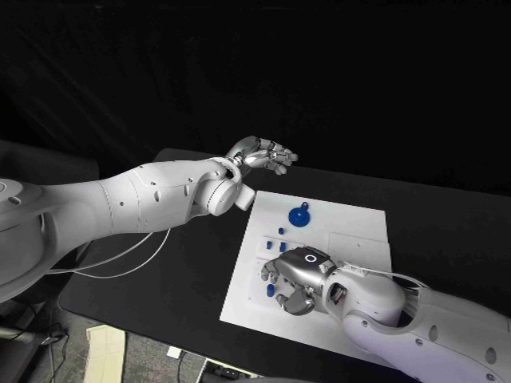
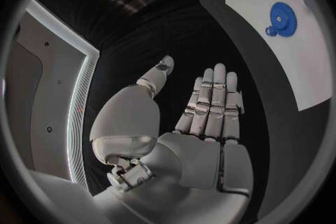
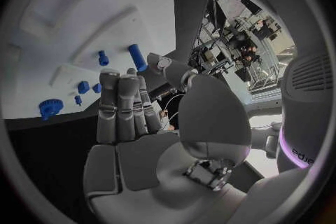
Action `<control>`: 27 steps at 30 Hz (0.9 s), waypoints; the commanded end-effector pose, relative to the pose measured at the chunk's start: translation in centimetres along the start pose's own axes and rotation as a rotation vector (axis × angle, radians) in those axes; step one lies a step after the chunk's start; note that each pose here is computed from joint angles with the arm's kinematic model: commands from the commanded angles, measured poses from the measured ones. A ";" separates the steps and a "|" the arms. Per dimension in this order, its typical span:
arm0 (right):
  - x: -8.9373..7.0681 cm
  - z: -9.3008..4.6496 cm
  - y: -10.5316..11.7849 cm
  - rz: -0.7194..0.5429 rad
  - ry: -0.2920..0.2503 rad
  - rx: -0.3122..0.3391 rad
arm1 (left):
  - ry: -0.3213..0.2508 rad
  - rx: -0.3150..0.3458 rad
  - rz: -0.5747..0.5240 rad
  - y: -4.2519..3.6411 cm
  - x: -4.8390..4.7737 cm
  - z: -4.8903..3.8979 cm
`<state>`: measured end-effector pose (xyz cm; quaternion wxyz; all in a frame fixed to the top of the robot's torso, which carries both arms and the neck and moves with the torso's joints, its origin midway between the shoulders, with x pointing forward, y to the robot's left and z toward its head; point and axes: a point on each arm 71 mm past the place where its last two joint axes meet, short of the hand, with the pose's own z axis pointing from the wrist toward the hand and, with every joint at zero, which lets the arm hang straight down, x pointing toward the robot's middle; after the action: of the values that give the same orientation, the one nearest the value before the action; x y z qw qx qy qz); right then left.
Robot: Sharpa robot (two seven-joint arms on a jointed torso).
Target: Assemble the parts on the task board
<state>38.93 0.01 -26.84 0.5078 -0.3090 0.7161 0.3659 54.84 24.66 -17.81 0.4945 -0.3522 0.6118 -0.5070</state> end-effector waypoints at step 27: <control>0.3 -0.1 0.3 0.020 0.028 -0.009 | 0.012 0.009 -0.003 -0.15 0.19 0.02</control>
<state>38.69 0.01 -26.94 0.4988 -0.3055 0.7222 0.3692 54.83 24.66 -17.82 0.4943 -0.3524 0.6120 -0.5069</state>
